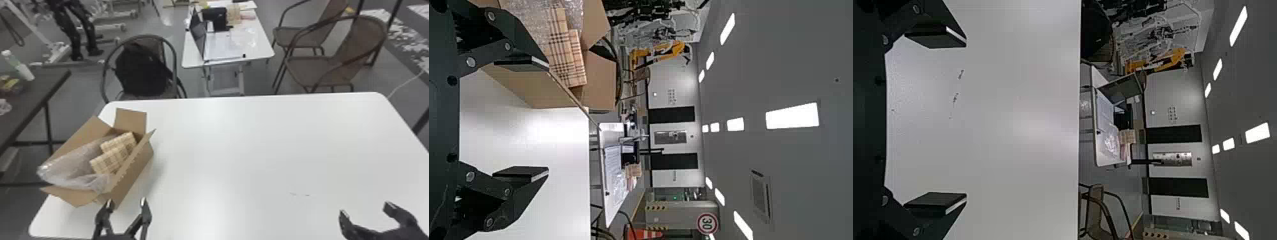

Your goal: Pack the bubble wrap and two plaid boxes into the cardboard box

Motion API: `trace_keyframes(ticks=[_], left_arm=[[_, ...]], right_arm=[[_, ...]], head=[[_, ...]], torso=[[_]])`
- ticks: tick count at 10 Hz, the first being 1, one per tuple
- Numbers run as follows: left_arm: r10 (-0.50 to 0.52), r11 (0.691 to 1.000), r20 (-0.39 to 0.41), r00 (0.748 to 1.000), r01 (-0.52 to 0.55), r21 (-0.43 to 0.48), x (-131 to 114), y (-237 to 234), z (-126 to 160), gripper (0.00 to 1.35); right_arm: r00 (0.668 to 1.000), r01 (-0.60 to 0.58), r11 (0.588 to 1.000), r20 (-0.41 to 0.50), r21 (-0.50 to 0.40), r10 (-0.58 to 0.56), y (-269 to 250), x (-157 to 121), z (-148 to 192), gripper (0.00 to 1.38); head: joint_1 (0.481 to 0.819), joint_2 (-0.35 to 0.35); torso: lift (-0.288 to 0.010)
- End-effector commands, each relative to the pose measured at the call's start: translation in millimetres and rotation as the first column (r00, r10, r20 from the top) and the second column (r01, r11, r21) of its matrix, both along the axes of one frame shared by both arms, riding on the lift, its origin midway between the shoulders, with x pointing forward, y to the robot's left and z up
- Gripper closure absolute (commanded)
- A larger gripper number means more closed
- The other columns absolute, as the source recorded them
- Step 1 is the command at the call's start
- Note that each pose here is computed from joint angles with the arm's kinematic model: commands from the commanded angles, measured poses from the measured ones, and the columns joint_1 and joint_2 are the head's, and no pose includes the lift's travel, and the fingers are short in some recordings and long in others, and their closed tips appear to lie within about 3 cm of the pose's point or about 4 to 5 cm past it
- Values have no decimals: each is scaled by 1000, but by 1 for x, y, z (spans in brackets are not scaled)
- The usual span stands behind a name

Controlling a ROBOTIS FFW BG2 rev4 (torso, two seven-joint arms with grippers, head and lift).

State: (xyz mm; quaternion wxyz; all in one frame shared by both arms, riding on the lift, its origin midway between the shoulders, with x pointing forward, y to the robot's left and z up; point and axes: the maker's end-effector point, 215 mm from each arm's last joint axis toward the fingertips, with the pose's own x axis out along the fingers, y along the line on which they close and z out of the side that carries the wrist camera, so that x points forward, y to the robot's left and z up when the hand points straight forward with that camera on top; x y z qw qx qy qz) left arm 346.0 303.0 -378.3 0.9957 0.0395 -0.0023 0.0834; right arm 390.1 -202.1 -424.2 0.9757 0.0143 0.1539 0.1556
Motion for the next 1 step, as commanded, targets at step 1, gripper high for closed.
trace_keyframes(ticks=[1], left_arm=[[2, 1000, 0, 1000, -2, -1, 0, 0, 0, 516]], right_arm=[[1000, 0, 1000, 0, 0, 0, 0, 0, 0, 197]], head=[[695, 157]], torso=[[-71]])
